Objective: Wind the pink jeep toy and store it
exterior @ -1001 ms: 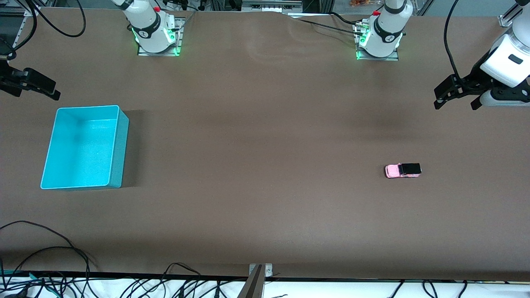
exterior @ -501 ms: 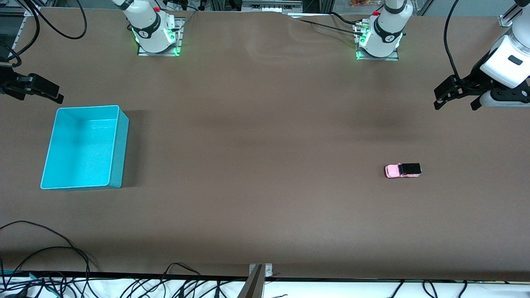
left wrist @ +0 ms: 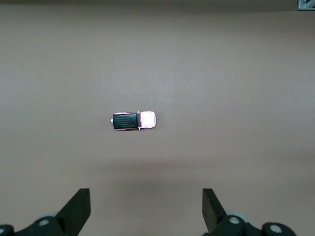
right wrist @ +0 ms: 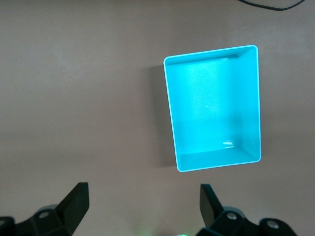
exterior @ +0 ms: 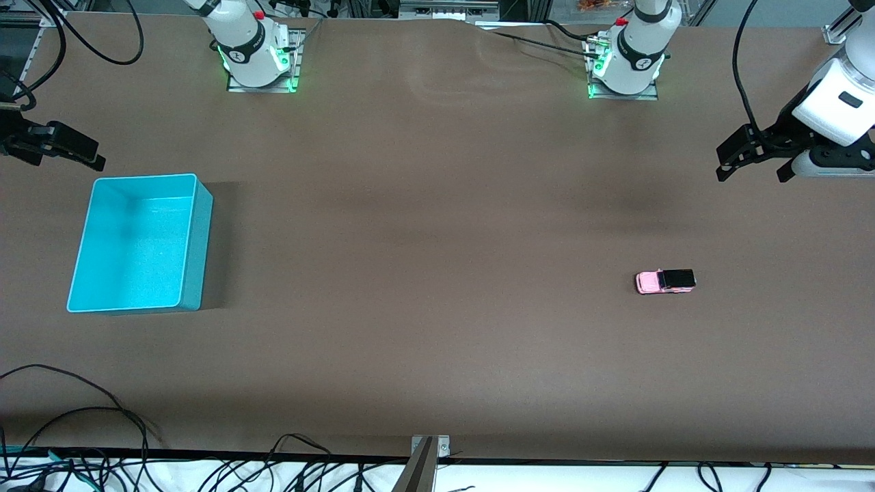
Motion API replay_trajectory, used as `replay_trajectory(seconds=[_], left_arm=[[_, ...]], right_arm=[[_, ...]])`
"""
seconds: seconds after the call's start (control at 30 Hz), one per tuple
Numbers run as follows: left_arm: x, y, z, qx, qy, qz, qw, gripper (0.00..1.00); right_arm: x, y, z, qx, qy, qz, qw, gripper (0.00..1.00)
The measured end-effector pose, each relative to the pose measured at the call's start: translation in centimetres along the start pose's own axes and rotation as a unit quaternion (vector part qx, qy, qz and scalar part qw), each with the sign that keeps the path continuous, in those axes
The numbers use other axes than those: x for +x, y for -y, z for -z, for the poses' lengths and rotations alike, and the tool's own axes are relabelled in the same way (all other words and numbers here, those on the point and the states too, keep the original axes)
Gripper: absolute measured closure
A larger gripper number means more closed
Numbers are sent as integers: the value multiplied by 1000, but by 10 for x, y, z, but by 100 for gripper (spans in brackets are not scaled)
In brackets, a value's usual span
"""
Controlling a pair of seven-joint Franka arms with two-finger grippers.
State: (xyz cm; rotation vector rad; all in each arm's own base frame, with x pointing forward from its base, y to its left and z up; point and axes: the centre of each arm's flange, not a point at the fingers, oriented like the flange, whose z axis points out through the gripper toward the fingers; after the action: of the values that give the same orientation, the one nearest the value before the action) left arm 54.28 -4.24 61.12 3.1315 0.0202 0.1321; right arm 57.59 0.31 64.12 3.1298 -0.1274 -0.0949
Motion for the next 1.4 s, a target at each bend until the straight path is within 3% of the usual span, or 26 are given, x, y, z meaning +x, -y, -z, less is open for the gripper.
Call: replay_trajectory(seconds=[0.77, 1.4], left_arm=[[2, 0, -4, 0, 4, -1, 1000, 0], [3, -2, -28, 4, 47, -4, 999, 0]], right_arm=[[0, 9, -1, -1, 2, 8, 1000, 0], [-1, 9, 0, -1, 1, 8, 1000, 0]])
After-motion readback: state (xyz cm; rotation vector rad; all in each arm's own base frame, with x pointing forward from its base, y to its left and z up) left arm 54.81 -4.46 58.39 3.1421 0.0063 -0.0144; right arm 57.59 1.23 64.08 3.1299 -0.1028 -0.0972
